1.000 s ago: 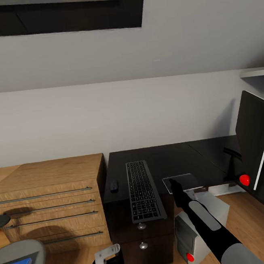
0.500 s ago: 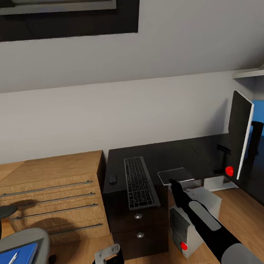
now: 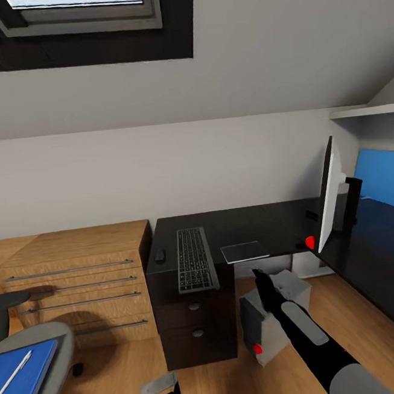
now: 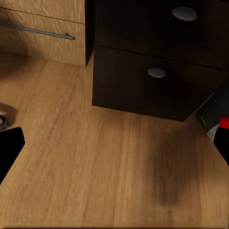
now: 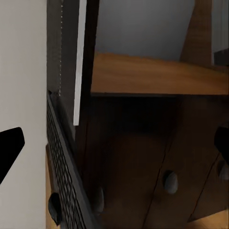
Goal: In the bedroom, organize the workspace by keeping the computer under the desk, ensuring the monitor is on the desk, placing the keyboard on the desk next to the monitor, placing the mouse on the desk next to the keyboard, moving the folder from the swivel chair onto the desk next to the mouse, stacking the notebook on top of the folder with the pen on top of the notebook, and positioning the swivel chair next to the desk.
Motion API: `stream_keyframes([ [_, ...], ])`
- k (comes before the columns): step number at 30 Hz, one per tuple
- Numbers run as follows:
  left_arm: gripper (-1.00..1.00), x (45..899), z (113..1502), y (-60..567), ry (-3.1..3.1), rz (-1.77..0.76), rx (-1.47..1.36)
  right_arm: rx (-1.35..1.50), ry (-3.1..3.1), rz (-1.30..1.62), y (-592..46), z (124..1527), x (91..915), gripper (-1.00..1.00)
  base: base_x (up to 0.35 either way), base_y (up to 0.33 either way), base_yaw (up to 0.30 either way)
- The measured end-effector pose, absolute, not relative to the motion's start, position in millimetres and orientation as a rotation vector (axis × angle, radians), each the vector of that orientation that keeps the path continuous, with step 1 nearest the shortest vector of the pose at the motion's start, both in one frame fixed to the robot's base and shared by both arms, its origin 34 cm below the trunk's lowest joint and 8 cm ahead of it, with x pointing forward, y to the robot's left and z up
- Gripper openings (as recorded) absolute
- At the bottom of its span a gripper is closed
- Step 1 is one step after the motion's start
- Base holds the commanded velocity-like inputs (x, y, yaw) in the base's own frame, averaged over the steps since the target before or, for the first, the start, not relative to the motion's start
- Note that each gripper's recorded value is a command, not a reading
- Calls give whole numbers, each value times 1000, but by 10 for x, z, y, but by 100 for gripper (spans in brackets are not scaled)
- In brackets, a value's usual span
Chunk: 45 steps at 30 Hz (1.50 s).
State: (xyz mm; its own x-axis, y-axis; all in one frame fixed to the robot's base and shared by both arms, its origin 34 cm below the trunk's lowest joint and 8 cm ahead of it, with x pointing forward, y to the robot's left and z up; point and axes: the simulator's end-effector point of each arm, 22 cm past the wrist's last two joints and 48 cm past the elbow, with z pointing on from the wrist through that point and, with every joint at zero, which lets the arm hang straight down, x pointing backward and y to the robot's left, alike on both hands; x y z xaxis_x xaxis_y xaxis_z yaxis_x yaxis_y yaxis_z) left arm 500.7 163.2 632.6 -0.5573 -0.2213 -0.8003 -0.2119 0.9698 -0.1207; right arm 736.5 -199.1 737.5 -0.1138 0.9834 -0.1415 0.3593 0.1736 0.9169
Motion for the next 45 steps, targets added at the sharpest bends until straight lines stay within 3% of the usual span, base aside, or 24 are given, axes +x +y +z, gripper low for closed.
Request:
stream_keyframes([
  [19,100,4513,5665,1821,2393,114,-233,1200,1732,612,-2353,6950,7127,100,-4,-3,0],
  [23,100,4339,5496,1938,2443,160,-221,1020,1921,383,-2445,6231,6417,100,0,0,0],
  [28,100,4219,5410,2072,2437,200,-242,836,1950,213,-2603,6114,6092,100,0,0,0],
  [36,100,3982,5292,2197,2457,246,-246,803,1970,1,-2987,5782,5552,100,0,0,0],
  [41,100,3626,5035,2184,2557,214,-188,765,2005,-46,-3028,5731,5399,100,0,0,0],
  [45,100,3528,5004,2168,2555,178,-177,495,1991,-61,-2811,5947,5517,100,0,0,0],
])
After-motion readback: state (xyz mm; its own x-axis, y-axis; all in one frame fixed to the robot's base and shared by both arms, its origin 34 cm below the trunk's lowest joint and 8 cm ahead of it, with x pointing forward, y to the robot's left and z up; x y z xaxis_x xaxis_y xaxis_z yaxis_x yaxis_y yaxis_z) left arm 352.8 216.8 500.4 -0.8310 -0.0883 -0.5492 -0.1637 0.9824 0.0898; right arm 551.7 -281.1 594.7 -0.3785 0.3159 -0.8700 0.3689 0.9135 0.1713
